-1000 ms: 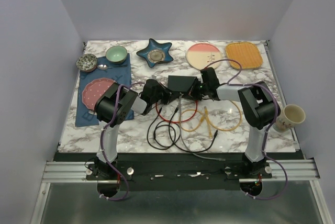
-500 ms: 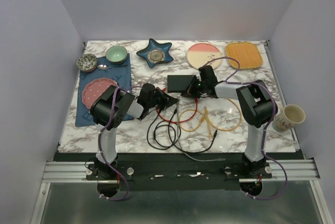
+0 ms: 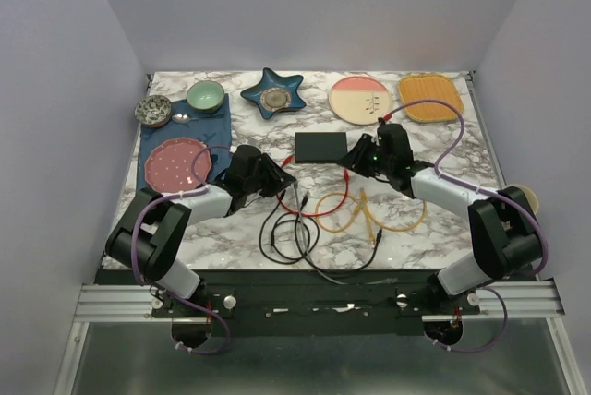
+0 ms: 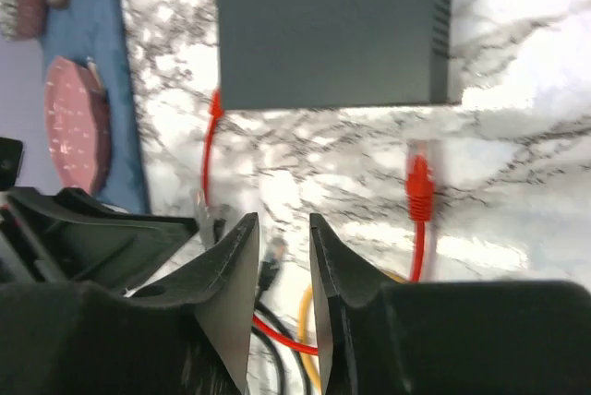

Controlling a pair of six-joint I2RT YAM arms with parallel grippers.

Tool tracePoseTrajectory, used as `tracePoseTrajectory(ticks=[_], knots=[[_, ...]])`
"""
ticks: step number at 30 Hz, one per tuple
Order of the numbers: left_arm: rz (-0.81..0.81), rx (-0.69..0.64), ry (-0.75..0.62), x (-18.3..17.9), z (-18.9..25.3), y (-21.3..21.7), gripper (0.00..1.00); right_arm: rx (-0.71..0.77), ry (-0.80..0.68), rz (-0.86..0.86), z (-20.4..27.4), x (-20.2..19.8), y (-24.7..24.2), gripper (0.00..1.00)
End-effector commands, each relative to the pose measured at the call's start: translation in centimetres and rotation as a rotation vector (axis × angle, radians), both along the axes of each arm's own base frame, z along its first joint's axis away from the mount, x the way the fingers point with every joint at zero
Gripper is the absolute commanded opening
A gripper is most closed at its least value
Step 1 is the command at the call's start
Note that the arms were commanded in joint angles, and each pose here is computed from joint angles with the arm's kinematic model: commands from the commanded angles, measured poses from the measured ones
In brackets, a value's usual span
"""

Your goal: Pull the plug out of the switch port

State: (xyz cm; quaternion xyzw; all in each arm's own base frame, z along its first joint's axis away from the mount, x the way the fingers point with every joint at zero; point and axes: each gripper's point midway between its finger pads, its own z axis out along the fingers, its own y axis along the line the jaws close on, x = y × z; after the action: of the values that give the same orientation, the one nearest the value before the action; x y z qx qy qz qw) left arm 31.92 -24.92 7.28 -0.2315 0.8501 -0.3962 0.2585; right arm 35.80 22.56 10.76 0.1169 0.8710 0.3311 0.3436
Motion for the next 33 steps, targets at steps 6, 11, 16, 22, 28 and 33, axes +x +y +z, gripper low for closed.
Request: tracePoseTrajectory(ticks=[6, 11, 16, 22, 28, 33], knots=[[0.015, 0.171, -0.029, -1.3, 0.9, 3.1, 0.72, -0.117, 0.016, -0.001, -2.7, -4.1, -2.9, 0.40], [0.121, 0.354, 0.049, -3.0, 0.3, 7.1, 0.73, -0.143, -0.020, 0.017, -2.0, -6.9, -4.0, 0.40], [0.114, 0.478, 0.202, -7.2, -3.6, 9.6, 0.73, -0.122, -0.029, 0.036, -1.5, -8.9, -4.2, 0.40], [-0.032, 0.576, 0.321, -11.2, -7.3, 8.7, 0.77, -0.104, -0.102, 0.021, 1.3, -9.4, -4.8, 0.40], [-0.387, 0.498, 0.281, -12.1, -7.5, 0.0, 0.56, -0.092, -0.164, 0.011, 4.3, -9.0, -4.9, 0.40], [-0.726, 0.540, 0.233, -13.9, -7.8, -8.3, 0.38, -0.112, -0.212, -0.038, 6.9, -8.0, -5.6, 0.40]])
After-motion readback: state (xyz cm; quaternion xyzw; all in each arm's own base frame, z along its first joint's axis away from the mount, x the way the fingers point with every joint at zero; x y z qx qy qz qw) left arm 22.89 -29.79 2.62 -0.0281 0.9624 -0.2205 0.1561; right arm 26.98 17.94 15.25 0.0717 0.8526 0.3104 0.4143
